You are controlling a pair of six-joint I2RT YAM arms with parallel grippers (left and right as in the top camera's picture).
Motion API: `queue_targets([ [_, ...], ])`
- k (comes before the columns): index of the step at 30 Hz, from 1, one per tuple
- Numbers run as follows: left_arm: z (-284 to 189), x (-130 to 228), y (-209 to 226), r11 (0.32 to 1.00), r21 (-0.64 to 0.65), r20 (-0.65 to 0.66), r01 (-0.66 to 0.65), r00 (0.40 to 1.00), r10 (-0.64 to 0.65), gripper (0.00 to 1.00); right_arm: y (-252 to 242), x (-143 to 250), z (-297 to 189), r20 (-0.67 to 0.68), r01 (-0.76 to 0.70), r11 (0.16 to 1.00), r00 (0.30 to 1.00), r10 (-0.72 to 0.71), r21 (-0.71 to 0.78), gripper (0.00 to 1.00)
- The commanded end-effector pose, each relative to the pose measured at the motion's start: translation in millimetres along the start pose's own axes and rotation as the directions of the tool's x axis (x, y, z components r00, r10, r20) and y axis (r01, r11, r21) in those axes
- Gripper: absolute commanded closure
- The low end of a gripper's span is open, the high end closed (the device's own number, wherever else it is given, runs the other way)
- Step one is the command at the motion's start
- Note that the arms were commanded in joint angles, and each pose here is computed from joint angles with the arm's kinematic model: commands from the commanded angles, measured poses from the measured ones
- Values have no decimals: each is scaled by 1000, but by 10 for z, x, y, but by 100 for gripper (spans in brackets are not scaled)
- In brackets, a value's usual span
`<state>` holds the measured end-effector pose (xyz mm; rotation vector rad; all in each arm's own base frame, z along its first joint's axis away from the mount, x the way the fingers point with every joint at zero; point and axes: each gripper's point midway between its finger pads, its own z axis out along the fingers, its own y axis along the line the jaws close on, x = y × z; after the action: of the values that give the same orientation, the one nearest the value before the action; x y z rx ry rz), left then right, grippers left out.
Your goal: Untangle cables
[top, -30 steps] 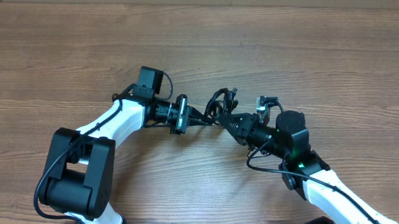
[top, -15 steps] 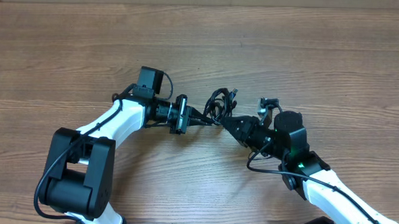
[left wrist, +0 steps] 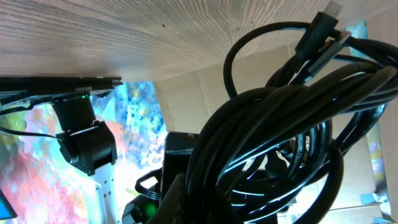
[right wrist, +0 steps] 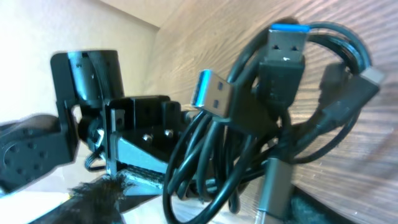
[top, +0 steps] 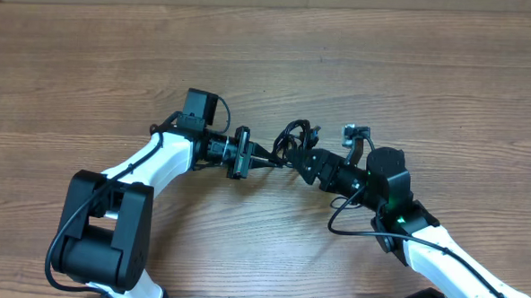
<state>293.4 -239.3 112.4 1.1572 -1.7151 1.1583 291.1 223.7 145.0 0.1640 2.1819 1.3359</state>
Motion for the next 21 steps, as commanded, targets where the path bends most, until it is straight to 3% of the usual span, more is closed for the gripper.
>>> queue_targets([
  [1, -20, 149, -39, 999, 3, -49, -51, 998, 51, 96, 69, 10, 3, -13, 25, 999, 1000, -26, -26, 13],
  [14, -244, 95, -143, 977, 72, -48, -201, 978, 204, 96, 58, -4, 2, -6, 17, 1000, 1000, -18, -20, 0],
  [18, -316, 53, -180, 915, 96, -14, -393, 918, 396, 96, 57, -4, 2, -5, 18, 1000, 1000, -18, -20, 0],
  [21, -382, -2, -213, 819, 103, 33, -564, 825, 564, 96, 57, -7, 2, -4, 18, 1000, 1000, -19, -20, 0],
])
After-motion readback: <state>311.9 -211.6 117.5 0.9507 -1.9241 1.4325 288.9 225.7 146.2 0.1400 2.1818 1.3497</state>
